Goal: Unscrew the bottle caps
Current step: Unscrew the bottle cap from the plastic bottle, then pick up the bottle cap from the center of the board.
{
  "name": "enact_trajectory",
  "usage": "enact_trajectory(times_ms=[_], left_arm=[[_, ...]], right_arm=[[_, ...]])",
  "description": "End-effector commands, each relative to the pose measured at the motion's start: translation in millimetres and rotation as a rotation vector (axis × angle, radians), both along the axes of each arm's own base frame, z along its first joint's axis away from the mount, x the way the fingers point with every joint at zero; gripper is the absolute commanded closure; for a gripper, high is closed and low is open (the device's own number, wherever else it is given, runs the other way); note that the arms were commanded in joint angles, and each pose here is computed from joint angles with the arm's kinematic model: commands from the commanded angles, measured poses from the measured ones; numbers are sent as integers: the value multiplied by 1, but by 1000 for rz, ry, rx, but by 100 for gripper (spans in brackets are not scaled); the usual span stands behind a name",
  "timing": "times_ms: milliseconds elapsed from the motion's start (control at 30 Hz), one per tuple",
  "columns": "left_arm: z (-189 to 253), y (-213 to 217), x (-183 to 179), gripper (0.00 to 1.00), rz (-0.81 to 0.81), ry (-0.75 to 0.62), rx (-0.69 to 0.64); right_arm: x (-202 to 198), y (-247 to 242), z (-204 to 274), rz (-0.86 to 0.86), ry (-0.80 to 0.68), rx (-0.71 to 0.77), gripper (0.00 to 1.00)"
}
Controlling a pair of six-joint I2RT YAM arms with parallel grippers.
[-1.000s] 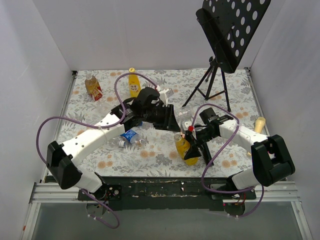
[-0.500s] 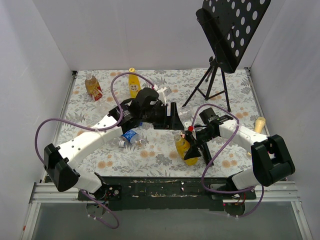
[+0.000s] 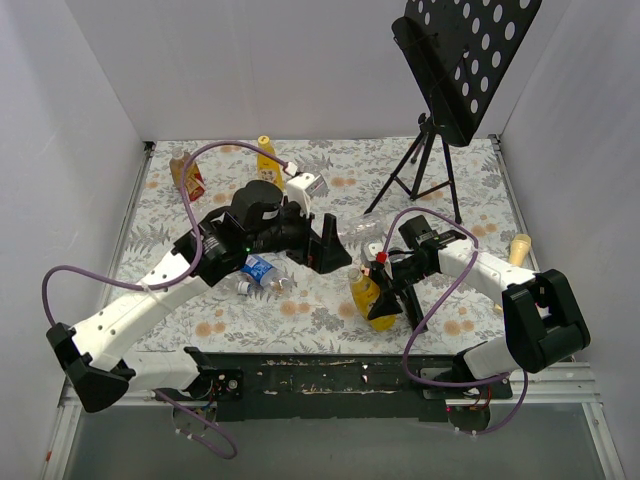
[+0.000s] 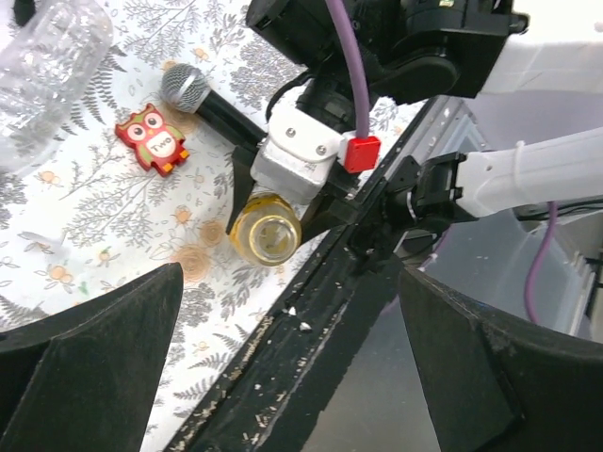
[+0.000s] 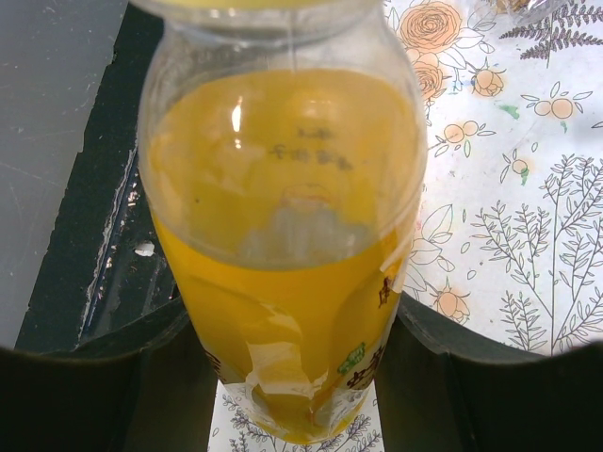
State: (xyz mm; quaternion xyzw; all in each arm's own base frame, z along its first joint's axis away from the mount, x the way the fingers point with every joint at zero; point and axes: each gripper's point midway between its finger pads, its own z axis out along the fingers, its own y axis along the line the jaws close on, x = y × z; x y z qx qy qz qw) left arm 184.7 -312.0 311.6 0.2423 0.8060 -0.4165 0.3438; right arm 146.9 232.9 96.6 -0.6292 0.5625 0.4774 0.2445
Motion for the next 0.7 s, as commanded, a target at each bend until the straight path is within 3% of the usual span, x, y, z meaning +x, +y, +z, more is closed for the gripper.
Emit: enact_trajectory(times_ms=[0, 267, 467, 667], left_arm=[[-17, 10, 11, 2, 11, -86, 72], [-74, 39, 38, 2, 166, -78, 231], [-121, 74, 80, 2, 325, -34, 318], [-182, 97, 123, 18, 428, 88, 430]], right_arm=[[0, 2, 6, 14, -29, 19, 94], [0, 3, 7, 14, -31, 22, 94], [1, 3, 6, 11, -30, 17, 94], [1, 2, 5, 8, -30, 13, 94]])
